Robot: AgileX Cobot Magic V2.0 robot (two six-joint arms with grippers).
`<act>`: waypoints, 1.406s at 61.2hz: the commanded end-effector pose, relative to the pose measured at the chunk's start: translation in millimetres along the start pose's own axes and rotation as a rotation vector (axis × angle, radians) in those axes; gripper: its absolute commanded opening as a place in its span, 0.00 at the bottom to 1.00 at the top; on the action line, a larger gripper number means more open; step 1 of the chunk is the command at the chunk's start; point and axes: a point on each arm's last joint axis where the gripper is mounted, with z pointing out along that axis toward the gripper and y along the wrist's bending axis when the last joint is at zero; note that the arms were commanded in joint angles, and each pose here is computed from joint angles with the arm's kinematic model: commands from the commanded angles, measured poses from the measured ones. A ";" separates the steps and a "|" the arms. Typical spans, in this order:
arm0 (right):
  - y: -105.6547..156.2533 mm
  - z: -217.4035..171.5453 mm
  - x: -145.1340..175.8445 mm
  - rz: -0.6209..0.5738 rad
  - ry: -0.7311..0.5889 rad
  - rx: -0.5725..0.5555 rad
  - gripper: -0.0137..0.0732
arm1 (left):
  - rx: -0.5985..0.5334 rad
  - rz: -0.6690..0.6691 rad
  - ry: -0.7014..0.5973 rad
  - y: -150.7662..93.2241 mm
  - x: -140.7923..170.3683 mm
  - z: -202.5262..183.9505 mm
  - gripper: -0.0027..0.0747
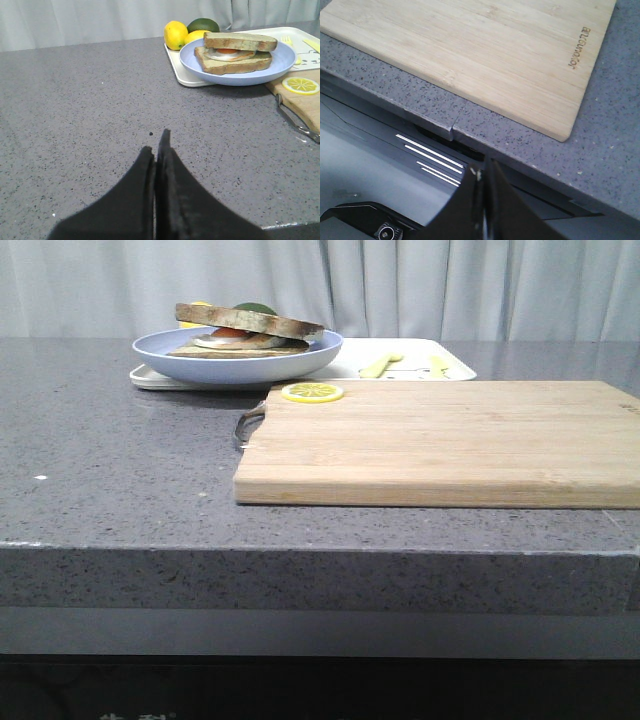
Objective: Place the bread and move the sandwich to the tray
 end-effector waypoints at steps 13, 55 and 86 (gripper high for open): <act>-1.3 -5.5 -10.6 0.007 -0.078 0.015 0.08 | -0.126 -0.134 -0.153 9.4 11.8 -4.7 0.01; -1.3 -5.5 -10.6 0.007 -0.078 0.015 0.08 | -0.153 -0.126 -0.317 7.5 81.9 16.7 0.01; -1.3 -5.5 -10.6 0.007 -0.077 0.015 0.08 | -0.149 -0.156 -0.339 7.6 80.4 16.2 0.01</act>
